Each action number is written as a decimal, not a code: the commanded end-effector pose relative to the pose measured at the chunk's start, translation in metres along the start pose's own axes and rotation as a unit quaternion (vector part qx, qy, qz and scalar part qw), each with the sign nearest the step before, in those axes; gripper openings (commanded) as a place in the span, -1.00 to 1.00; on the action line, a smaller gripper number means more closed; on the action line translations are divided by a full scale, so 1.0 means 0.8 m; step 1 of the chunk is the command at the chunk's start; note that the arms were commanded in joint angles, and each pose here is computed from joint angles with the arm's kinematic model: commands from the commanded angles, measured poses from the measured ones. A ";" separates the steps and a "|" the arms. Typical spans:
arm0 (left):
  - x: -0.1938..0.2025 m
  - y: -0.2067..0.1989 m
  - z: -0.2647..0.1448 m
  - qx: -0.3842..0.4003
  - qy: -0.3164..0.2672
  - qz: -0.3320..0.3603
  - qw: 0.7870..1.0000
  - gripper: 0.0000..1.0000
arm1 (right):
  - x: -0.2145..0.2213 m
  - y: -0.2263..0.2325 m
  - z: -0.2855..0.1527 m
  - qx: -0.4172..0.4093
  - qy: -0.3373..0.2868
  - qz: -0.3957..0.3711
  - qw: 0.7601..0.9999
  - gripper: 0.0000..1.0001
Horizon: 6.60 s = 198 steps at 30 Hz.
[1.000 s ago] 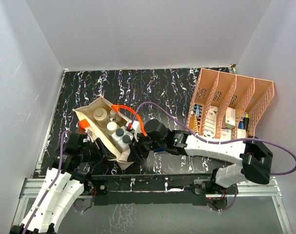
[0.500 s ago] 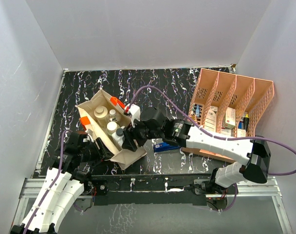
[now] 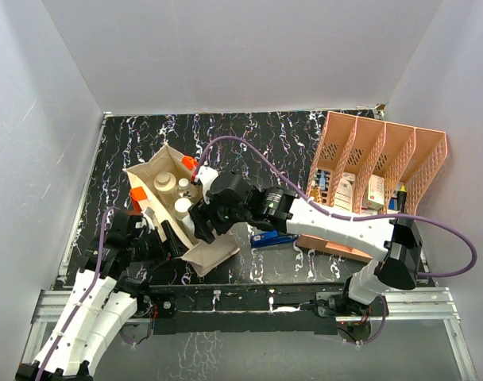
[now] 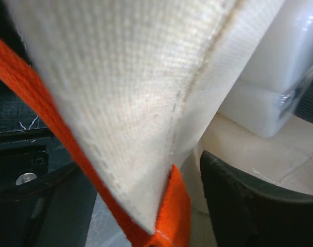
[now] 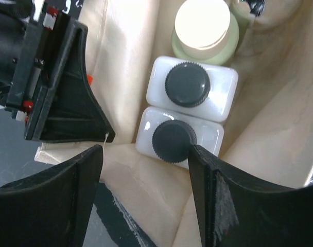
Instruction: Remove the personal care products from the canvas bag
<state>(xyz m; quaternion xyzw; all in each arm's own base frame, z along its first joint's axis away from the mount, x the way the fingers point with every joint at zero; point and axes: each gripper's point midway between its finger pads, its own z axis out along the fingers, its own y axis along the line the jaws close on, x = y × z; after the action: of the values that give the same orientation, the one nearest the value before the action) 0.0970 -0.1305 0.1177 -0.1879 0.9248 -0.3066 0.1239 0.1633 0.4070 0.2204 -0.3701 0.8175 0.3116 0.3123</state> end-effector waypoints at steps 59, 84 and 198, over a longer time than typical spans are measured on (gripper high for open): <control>0.051 -0.030 -0.011 0.114 0.104 0.045 0.987 0.30 | 0.020 -0.040 0.020 0.169 0.044 -0.011 0.985 0.98; 0.048 -0.030 -0.009 0.110 0.103 0.052 0.987 0.31 | 0.054 -0.053 0.067 0.207 0.097 -0.015 0.973 0.21; 0.018 -0.043 -0.037 0.076 0.042 0.093 0.992 0.43 | -0.130 -0.475 0.007 0.375 -0.009 0.107 0.921 0.13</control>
<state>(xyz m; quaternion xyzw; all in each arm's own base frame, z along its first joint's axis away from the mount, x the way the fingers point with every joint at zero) 0.0872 -0.1443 0.1530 -0.0906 0.9185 -0.3618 0.1310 0.4977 0.2492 0.1357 -0.1488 0.9357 0.0198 0.3193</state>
